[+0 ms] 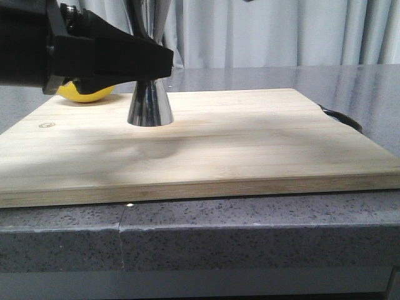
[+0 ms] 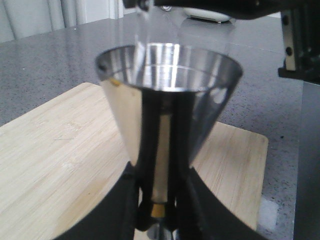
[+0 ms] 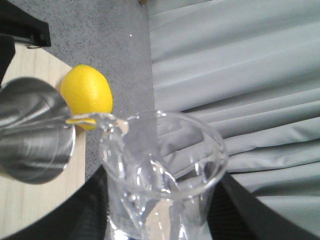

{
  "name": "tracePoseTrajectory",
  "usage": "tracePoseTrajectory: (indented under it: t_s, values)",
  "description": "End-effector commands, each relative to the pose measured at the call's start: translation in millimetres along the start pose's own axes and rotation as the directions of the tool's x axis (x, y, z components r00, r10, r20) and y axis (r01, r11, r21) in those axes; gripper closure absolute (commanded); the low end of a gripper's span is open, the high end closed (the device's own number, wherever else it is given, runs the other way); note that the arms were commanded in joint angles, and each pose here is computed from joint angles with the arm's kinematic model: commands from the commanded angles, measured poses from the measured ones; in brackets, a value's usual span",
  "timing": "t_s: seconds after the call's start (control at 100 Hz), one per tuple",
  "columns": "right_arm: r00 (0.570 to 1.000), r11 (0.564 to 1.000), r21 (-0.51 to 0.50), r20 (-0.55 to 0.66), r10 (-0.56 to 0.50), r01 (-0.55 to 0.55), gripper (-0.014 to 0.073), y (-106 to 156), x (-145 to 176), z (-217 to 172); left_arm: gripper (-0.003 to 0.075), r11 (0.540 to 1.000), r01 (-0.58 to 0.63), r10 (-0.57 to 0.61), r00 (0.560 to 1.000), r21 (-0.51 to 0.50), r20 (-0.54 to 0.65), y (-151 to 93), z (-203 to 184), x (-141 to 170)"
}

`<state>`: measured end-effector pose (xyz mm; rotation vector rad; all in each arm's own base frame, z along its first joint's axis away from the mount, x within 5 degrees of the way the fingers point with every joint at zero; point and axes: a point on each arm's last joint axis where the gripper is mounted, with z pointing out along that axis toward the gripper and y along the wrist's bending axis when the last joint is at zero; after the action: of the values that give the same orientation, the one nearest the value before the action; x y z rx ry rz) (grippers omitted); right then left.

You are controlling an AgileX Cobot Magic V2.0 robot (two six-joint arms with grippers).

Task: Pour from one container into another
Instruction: 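Tilt the beaker with the right gripper, pouring liquid into the jigger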

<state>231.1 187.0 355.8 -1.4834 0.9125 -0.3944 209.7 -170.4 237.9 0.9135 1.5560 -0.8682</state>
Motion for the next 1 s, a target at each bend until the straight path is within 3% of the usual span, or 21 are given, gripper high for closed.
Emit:
tracePoseTrajectory:
  t_s: [0.0,0.99]
  values:
    - [0.996,0.996,0.087,0.075,-0.044,0.037,0.0367,-21.8,-12.2,-10.4,0.0739,1.000,0.007,-0.009,0.992,0.020,0.126,-3.0,-2.8,-23.1]
    - [0.976,0.976,0.056,0.036,-0.215,0.213,0.0367,-18.4,-9.4,-10.0,0.0740,1.000,0.007,-0.009,0.992,0.020,0.126,-3.0,-2.8,-23.1]
